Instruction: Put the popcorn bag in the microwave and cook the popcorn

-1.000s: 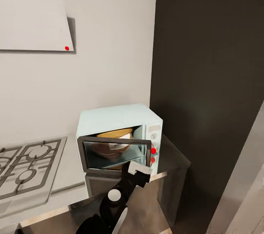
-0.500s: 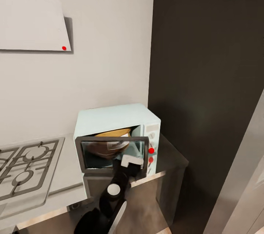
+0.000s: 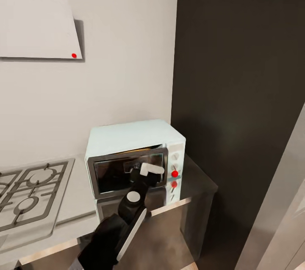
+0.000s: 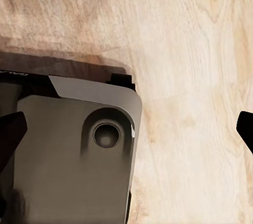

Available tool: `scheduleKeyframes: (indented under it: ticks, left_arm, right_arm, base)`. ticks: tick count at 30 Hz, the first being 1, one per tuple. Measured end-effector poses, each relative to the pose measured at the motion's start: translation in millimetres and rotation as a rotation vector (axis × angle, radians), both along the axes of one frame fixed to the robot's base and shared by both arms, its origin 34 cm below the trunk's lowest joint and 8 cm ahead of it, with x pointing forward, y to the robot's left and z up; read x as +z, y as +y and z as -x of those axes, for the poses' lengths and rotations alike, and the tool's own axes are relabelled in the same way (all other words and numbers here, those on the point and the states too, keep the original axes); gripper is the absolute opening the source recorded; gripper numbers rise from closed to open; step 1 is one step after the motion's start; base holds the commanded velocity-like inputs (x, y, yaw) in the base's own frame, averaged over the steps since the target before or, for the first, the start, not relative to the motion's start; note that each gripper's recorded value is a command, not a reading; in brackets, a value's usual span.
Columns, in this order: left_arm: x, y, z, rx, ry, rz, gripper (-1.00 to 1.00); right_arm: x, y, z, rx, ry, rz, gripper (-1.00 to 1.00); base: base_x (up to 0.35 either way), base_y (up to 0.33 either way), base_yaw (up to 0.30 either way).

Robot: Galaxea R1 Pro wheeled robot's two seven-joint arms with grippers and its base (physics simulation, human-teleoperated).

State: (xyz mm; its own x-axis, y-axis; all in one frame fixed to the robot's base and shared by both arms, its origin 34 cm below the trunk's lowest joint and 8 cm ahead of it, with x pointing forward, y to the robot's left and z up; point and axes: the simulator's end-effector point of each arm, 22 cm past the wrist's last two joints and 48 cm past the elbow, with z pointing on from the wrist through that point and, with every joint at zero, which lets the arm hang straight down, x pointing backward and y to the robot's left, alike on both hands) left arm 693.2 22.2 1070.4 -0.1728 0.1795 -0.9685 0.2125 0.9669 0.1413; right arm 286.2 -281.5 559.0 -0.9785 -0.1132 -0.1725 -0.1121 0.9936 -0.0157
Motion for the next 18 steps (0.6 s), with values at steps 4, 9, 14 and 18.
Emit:
scheduleKeyframes:
  ticks: [4,9,14,18]
  left_arm:
    - [-2,17,-9,0.039,0.011,0.01,1.0]
    - [-3,20,-21,0.047,0.012,-0.023,1.0]
    - [-4,16,-22,0.037,0.016,-0.023,1.0]
    - [-3,16,-22,0.037,0.019,-0.004,1.0]
  right_arm:
    - [0,0,0,0.0,0.0,0.0,1.0]
    - [0,-1,0,0.0,-0.002,0.001,1.0]
    - [0,-1,0,0.0,-0.001,0.001,1.0]
    - [0,-1,0,0.0,-0.001,0.001,1.0]
  base:
    - [0.0,0.0,0.0]
    - [0.0,0.0,0.0]
    - [0.0,0.0,0.0]
    - [-0.022,0.0,0.0]
